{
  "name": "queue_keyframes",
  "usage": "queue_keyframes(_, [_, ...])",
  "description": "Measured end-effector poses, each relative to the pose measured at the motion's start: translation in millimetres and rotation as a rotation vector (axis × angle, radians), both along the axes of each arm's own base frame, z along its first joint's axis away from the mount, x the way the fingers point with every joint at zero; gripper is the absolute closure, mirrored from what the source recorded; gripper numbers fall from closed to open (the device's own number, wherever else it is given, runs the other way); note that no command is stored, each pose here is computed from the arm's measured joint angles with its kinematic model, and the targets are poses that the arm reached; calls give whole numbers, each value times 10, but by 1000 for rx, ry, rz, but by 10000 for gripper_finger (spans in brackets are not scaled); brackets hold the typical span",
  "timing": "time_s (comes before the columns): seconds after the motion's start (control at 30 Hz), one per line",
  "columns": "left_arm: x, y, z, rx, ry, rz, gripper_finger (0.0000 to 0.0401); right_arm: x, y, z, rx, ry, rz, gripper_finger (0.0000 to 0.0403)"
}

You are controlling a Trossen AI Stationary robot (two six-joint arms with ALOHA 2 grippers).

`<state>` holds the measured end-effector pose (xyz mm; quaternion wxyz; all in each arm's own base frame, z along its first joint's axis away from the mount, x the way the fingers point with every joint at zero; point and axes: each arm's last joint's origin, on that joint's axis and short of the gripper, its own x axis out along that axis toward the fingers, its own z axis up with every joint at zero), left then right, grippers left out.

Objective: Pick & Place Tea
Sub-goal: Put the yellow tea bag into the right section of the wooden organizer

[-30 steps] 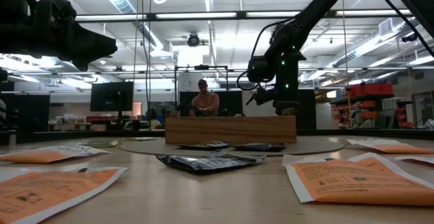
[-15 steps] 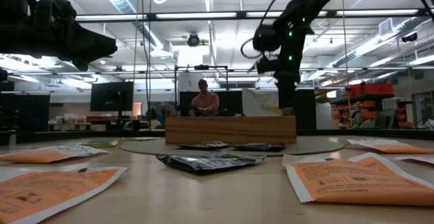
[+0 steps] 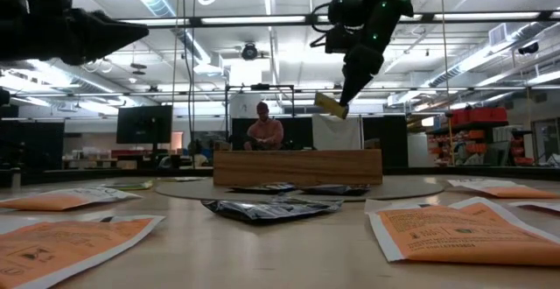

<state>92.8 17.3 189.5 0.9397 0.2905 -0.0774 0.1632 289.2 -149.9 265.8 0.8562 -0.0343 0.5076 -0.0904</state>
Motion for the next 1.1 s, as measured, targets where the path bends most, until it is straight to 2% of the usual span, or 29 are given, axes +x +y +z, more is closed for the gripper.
queue_keyframes(0.1, [7,-18,-5,189,51,-18,259,58,91,46,24,-24,41,403])
queue_keyframes(0.2, [25,-26,-14,273,81,-35,259,120,183,114,39,-55,87,403])
queue_keyframes(0.33, [75,-17,-25,298,111,-25,259,199,289,240,77,-116,159,403])
queue_keyframes(0.5, [120,-1,121,304,-28,24,254,259,368,367,67,-154,194,403])
queue_keyframes(0.6, [161,8,151,338,-45,46,238,268,405,406,68,-152,204,403])
queue_keyframes(0.7, [244,28,214,345,3,49,218,277,439,410,74,-152,217,403])
queue_keyframes(0.87, [485,86,490,339,91,51,189,275,494,396,90,-130,233,403])
queue_keyframes(0.97, [694,127,639,387,184,52,175,285,544,392,94,-124,247,403])
queue_keyframes(1.1, [1000,179,702,444,340,34,165,288,629,414,112,-105,274,403])
